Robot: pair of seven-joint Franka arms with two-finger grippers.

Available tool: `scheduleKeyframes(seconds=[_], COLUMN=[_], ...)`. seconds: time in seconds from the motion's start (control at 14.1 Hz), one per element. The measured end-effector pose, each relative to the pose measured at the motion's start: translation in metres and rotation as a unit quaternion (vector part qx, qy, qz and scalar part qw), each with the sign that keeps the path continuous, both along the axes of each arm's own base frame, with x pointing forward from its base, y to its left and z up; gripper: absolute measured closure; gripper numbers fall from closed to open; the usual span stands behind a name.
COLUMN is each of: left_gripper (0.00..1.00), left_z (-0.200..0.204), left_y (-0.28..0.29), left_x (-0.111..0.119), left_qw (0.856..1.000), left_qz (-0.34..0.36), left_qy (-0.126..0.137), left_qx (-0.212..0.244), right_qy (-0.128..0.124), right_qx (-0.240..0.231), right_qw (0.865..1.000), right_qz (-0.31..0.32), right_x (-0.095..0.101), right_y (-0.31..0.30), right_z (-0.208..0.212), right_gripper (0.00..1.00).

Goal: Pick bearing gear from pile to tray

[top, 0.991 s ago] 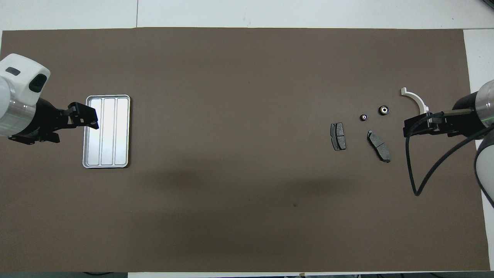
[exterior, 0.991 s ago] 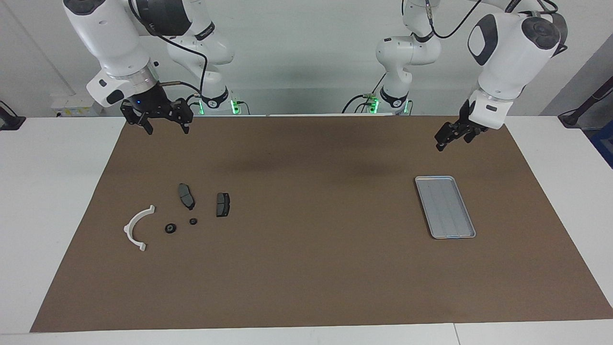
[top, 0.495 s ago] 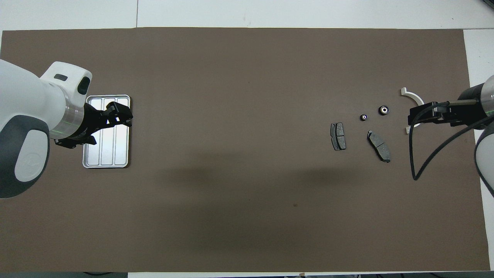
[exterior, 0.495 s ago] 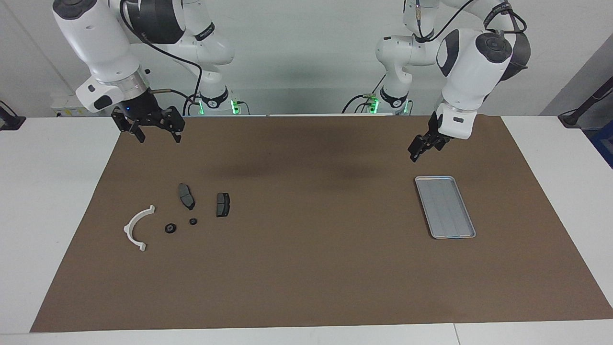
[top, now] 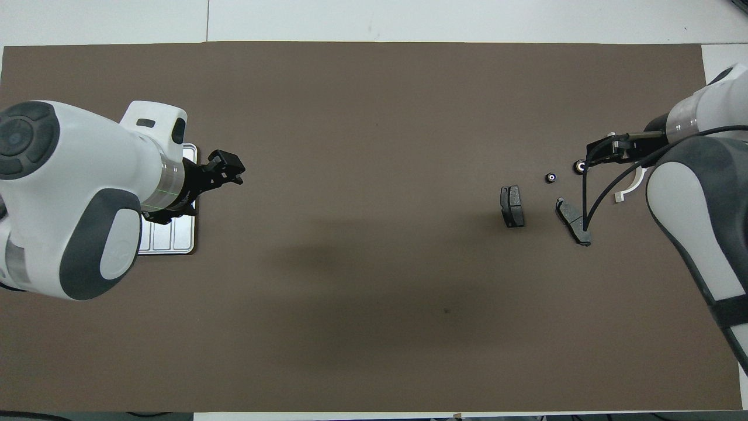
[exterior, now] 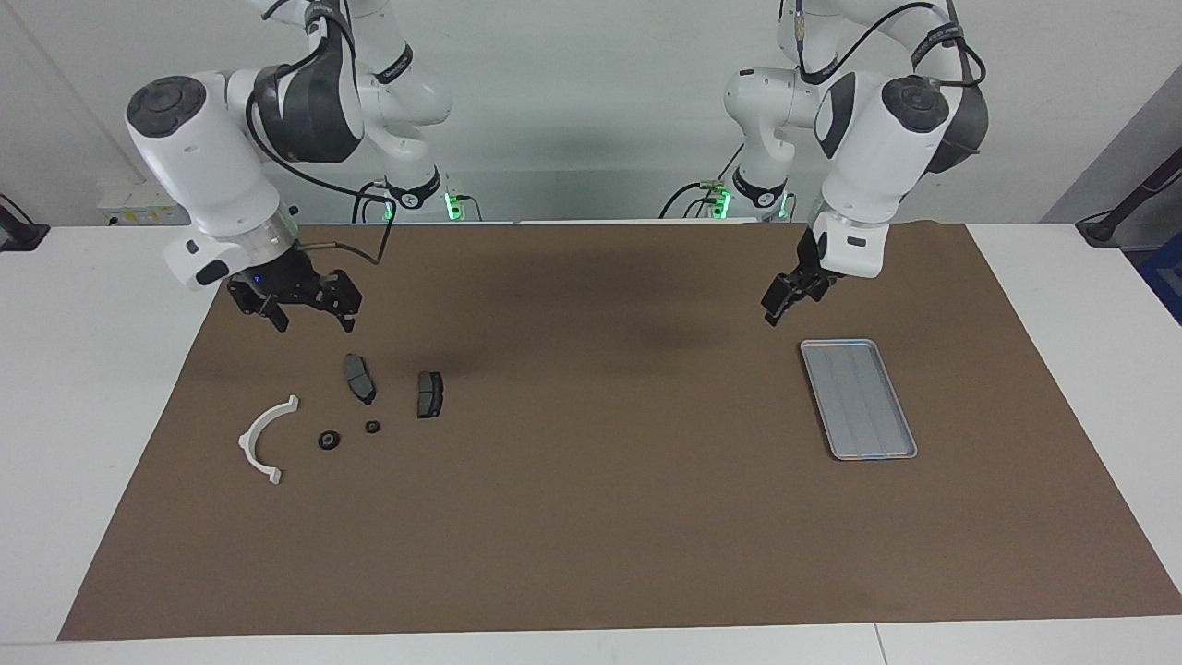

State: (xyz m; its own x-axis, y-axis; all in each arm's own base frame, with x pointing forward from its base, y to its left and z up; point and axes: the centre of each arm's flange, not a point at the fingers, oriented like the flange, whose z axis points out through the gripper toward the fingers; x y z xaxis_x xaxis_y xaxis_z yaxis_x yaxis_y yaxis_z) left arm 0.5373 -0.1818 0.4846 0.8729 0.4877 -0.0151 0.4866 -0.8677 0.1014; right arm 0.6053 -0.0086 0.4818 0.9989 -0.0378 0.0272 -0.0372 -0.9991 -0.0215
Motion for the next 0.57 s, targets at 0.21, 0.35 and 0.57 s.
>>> scheduleKeyframes(seconds=[0.21, 0.35, 0.57], left_gripper=[0.00, 0.00, 0.00], left_z=[-0.021, -0.033, -0.048], left_y=[-0.010, -0.019, -0.024], left_x=[-0.001, -0.003, -0.005], left_qw=[1.000, 1.000, 1.000], left_qz=[0.010, 0.010, 0.012], left_qy=[-0.006, -0.009, -0.017], left_qx=[-0.007, -0.009, -0.011], right_qy=[-0.011, -0.015, -0.025], right_qx=[-0.007, -0.011, -0.014], right_qw=[1.000, 1.000, 0.999], right_qz=[0.009, 0.013, 0.023], right_x=[0.020, 0.029, 0.040], right_y=[-0.015, -0.018, -0.019], right_z=[-0.040, -0.063, -0.092], right_gripper=[0.00, 0.00, 0.00])
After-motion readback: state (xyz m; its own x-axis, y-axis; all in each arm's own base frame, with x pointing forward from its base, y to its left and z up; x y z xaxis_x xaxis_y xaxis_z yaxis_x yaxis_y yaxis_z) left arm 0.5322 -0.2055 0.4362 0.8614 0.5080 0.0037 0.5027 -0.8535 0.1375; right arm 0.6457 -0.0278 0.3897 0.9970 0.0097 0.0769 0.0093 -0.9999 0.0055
